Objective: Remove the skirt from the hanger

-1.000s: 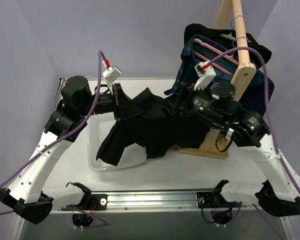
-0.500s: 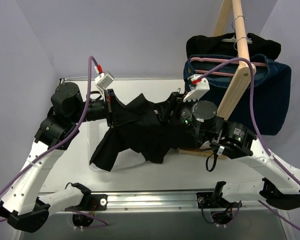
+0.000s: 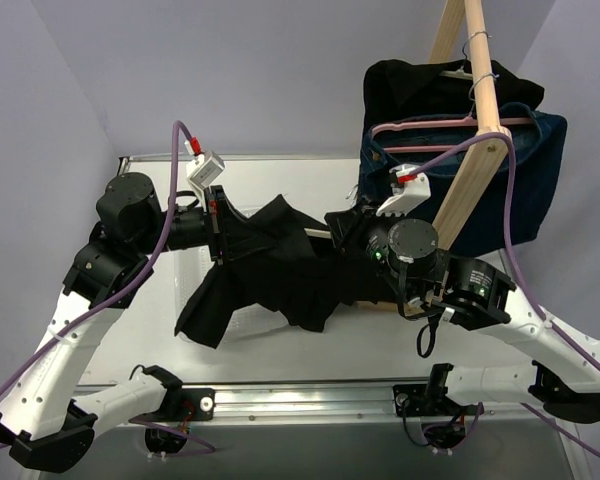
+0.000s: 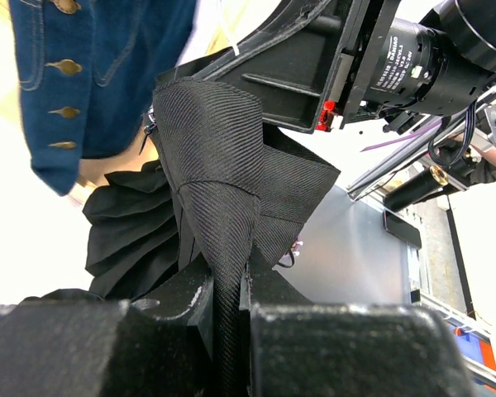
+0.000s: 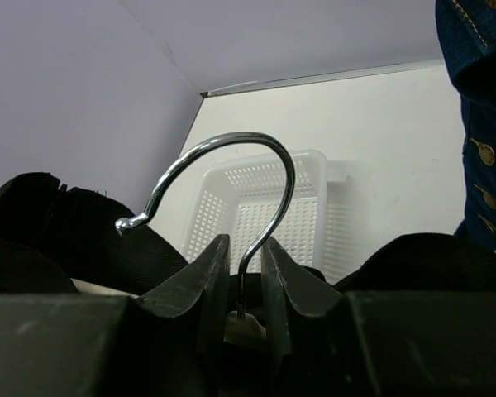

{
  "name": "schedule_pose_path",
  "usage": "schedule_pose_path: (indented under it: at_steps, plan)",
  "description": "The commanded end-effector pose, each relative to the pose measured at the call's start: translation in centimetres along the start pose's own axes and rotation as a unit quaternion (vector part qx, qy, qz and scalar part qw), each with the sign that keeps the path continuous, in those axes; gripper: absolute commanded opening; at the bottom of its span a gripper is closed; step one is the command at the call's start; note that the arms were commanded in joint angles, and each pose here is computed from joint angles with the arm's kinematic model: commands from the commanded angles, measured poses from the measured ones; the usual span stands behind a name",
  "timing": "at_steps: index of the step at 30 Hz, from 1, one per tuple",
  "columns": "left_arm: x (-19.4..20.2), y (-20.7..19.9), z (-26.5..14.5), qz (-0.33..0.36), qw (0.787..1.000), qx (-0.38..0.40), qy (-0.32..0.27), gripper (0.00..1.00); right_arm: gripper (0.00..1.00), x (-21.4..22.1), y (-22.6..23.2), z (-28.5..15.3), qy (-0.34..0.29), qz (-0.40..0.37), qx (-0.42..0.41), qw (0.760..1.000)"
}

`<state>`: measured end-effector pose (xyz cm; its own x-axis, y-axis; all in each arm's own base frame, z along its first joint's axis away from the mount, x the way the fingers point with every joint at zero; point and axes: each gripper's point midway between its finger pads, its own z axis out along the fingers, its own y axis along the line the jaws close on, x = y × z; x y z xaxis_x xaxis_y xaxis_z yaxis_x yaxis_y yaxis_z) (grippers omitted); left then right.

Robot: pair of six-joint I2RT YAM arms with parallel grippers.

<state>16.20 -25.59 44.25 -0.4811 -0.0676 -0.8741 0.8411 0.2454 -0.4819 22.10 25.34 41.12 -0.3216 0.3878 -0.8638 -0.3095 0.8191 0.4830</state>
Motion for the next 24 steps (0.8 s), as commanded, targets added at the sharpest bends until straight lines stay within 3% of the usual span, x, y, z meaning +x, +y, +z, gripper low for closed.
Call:
schedule_pose_path:
  at_steps: [1, 6, 12, 14, 19, 22, 24]
  plan:
    - [-3.0, -2.0, -1.2, 0.059, 0.996, 0.013, -0.059, 0.02, 0.17, 0.0, -1.6, -0.5, -0.01, 0.002, 0.028, 1.0]
    - [-2.7, -0.6, -0.9, 0.052, 0.997, -0.012, -0.051, 0.02, 0.0, -0.2, -1.2, -0.4, -0.004, -0.006, 0.031, 0.999]
    - [-2.0, -0.3, -1.7, 0.046, 0.997, -0.038, -0.047, 0.03, 0.0, -0.3, -0.2, 0.4, 0.005, -0.02, 0.046, 0.999]
    - [-1.6, -0.3, -1.8, 0.046, 0.997, -0.038, -0.04, 0.08, 0.0, -0.2, 0.5, 0.3, 0.002, -0.015, 0.041, 0.999]
    - [0.1, -0.2, -1.7, 0.046, 0.999, -0.024, -0.014, 0.38, 0.0, -0.6, 0.5, -0.1, -0.018, 0.006, 0.048, 0.999]
    - [1.7, 0.5, -1.5, 0.036, 0.999, -0.02, -0.001, 0.51, 0.0, -1.9, 0.5, -0.7, -0.034, 0.032, 0.042, 0.998]
    - [2.8, 0.7, -1.7, 0.031, 0.999, -0.021, 0.008, 0.54, 0.0, -3.0, 0.6, -1.3, -0.043, 0.042, 0.039, 0.997]
